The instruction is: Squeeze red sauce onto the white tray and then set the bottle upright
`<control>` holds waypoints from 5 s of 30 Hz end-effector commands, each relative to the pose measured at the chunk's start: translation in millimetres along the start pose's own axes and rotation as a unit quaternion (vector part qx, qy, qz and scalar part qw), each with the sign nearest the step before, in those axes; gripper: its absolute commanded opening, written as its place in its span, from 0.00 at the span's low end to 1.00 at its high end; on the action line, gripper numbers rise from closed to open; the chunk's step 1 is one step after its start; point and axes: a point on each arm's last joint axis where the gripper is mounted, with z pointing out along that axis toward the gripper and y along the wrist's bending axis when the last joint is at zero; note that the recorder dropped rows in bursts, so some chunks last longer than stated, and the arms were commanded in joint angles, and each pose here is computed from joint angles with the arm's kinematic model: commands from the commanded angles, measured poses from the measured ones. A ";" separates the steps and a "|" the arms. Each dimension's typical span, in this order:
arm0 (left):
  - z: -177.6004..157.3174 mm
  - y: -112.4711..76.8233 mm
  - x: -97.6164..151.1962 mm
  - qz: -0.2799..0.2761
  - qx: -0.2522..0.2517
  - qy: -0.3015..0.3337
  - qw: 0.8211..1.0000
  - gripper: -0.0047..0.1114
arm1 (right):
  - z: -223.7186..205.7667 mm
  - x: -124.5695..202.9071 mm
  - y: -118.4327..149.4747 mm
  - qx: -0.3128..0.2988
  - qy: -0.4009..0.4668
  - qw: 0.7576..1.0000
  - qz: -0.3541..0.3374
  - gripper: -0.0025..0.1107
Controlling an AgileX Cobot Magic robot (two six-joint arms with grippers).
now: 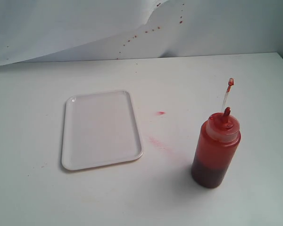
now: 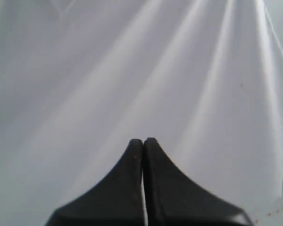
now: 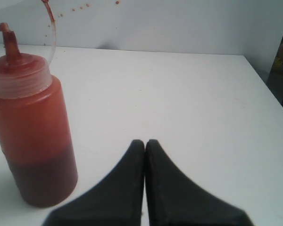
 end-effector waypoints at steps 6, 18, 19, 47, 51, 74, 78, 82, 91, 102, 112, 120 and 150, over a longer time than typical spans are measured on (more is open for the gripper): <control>34.4 -9.5 -7.9 -0.110 0.063 -0.019 0.992 0.04 | -0.1 -0.4 -0.2 0.002 -0.007 1.000 -0.004 0.02; 182.8 -101.0 124.4 -0.217 0.527 0.284 0.771 0.04 | -0.1 -0.4 -0.2 0.002 -0.007 1.000 -0.003 0.02; 184.9 -108.8 133.2 -0.220 0.539 0.293 0.758 0.04 | -0.1 -0.4 -0.2 0.002 -0.007 1.000 -0.003 0.02; 211.1 -43.9 88.0 -0.173 0.483 0.275 0.813 0.04 | -0.1 -0.4 -0.2 0.002 -0.007 1.000 -0.003 0.02; 202.7 -28.9 80.5 -0.194 0.431 0.262 0.841 0.04 | -0.1 -0.4 -0.2 0.002 -0.007 1.000 -0.003 0.02; 189.9 -25.7 87.9 -0.164 0.399 0.238 0.870 0.04 | -14.6 -47.8 -7.8 -0.013 -0.283 0.939 0.197 0.02; 189.9 -25.7 87.9 -0.154 0.402 0.233 0.872 0.04 | -6.2 -53.1 2.9 -0.069 -0.270 0.944 0.174 0.02; 189.9 -25.7 87.9 -0.153 0.402 0.233 0.872 0.04 | 9.5 -47.4 36.0 -0.213 -0.201 0.956 -0.004 0.02; 187.2 -25.8 92.3 -0.134 0.407 0.254 0.867 0.04 | 49.2 -26.5 50.2 -0.305 -0.026 0.952 -0.012 0.03; 190.2 -20.4 98.8 -0.109 0.372 0.276 0.880 0.04 | 77.4 0.3 52.4 -0.321 0.088 0.943 0.031 0.56; 190.2 -20.4 98.8 -0.109 0.372 0.276 0.880 0.04 | 86.6 10.9 45.6 -0.273 0.136 0.951 0.057 0.81; 190.2 -20.4 98.8 -0.109 0.372 0.276 0.880 0.04 | 93.1 7.6 35.5 -0.204 0.125 0.963 0.120 0.81; 190.2 -20.4 98.8 -0.109 0.372 0.276 0.880 0.04 | 82.8 0.1 53.9 -0.333 0.052 0.941 -0.016 0.95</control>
